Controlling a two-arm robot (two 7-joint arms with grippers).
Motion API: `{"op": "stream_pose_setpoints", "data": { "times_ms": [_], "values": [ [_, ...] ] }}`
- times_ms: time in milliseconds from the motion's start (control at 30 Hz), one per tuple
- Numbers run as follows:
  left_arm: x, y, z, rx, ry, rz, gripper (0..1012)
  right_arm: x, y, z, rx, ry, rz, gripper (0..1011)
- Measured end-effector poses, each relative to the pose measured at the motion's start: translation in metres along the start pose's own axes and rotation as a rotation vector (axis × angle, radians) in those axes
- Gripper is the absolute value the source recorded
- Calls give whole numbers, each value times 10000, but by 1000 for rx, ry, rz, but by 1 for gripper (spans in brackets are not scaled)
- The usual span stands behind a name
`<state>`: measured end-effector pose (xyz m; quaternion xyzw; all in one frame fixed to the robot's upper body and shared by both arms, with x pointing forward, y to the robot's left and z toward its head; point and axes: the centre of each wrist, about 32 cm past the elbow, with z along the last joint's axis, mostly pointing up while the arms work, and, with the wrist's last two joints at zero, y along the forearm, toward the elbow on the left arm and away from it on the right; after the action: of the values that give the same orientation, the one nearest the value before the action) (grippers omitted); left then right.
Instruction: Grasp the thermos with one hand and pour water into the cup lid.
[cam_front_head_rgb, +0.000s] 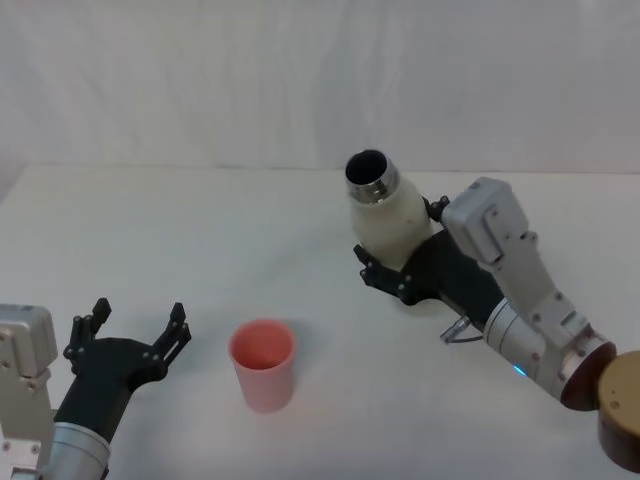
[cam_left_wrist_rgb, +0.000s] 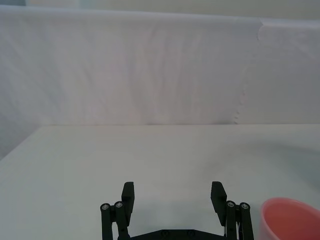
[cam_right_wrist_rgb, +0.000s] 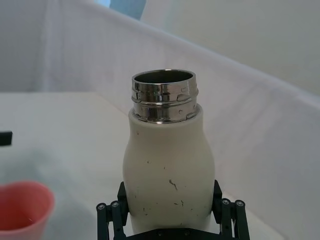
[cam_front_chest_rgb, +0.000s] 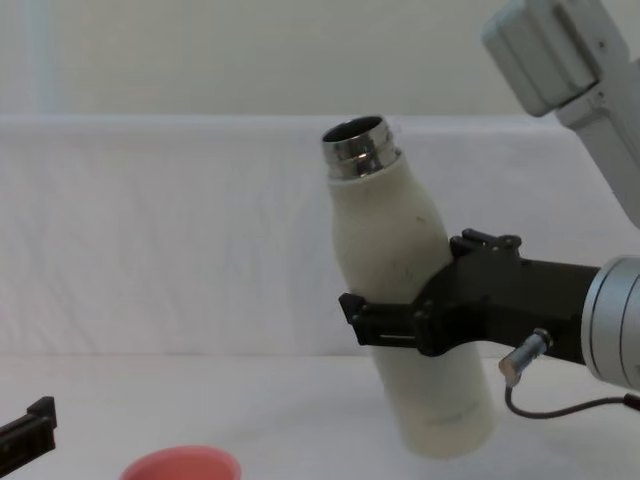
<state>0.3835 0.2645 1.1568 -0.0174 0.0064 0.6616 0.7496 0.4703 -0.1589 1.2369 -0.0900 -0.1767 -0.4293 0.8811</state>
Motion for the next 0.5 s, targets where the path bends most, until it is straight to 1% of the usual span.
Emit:
{"op": "stream_pose_setpoints", "data": {
  "times_ms": [33, 133, 233, 333, 367, 433, 467, 500],
  "values": [
    [0, 0, 0, 0, 0, 0, 1001, 2, 6, -19, 4, 27, 5, 961],
    [0, 0, 0, 0, 0, 0, 1001, 3, 19, -50, 10, 78, 15, 961],
    [0, 0, 0, 0, 0, 0, 1001, 0, 53, -93, 19, 152, 36, 961],
    [0, 0, 0, 0, 0, 0, 1001, -5, 79, -122, 20, 187, 48, 961],
    [0, 0, 0, 0, 0, 0, 1001, -5, 97, -138, 22, 209, 55, 961],
    [0, 0, 0, 0, 0, 0, 1001, -5, 117, -157, 22, 230, 60, 961],
    [0, 0, 0, 0, 0, 0, 1001, -5, 139, -179, 22, 252, 66, 961],
    [0, 0, 0, 0, 0, 0, 1001, -5, 151, -189, 22, 262, 69, 961]
  ]
}}
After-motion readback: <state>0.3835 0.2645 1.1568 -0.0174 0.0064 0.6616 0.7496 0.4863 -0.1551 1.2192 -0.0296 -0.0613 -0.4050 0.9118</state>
